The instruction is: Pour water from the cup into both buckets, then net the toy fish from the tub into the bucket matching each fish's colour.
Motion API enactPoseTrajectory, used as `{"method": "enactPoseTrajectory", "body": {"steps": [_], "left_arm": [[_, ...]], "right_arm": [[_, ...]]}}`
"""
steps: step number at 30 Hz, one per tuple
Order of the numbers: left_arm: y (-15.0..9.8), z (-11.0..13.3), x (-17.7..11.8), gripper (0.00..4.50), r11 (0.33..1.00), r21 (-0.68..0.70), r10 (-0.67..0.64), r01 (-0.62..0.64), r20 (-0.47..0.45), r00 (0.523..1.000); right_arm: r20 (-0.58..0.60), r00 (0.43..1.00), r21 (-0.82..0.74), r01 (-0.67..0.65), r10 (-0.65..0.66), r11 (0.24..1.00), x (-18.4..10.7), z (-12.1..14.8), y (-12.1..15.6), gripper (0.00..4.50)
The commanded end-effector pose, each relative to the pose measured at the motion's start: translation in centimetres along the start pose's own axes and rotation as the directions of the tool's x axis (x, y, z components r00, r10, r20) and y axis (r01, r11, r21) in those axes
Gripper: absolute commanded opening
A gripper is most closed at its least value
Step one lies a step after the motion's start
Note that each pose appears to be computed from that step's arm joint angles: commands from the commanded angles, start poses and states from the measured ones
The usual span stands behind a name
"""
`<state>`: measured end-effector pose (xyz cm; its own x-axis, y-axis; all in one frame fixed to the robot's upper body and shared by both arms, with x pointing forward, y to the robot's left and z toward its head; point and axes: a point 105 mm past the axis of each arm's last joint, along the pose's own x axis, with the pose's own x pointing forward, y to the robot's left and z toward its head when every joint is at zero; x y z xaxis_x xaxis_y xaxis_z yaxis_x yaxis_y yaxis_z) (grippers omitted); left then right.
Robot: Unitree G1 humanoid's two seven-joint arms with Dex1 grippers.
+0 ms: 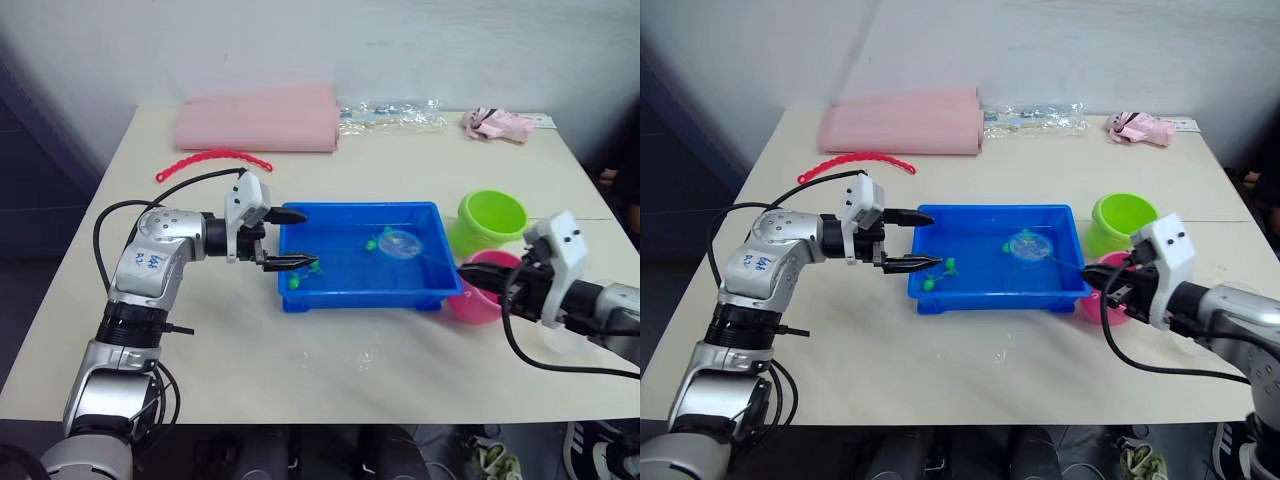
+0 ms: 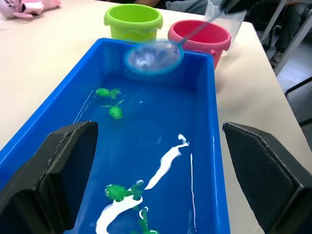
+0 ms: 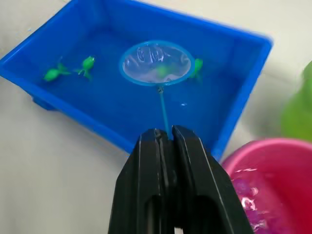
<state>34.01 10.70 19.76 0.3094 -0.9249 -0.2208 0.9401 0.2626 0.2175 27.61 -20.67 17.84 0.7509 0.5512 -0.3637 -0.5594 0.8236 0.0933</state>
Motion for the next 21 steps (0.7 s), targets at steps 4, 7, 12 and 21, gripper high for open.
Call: {"method": "enactPoseTrajectory", "body": {"steps": [4,7,12,21], "left_arm": [[-0.3,1.3,-1.5,4.47,0.997,0.036,0.064,-0.064,0.022,0.998],[-0.5,1.4,-1.7,4.47,0.997,0.036,0.072,-0.073,0.022,0.997],[-0.6,1.4,-2.0,4.47,0.996,0.036,0.087,-0.087,0.019,0.996],[-0.4,1.5,-1.5,4.47,0.996,0.035,0.080,-0.081,0.028,0.996]], "right_arm": [[-0.029,0.998,0.205,-0.044,0.051,0.978,3.4,-1.0,-0.3,0.00],[-0.020,0.999,0.243,-0.040,0.046,0.969,4.6,-0.9,-0.4,0.00],[0.000,0.999,0.281,-0.035,0.037,0.959,5.0,-0.6,-0.6,0.00],[0.024,0.999,0.272,-0.039,0.034,0.962,3.5,0.2,-0.3,0.00]]}}
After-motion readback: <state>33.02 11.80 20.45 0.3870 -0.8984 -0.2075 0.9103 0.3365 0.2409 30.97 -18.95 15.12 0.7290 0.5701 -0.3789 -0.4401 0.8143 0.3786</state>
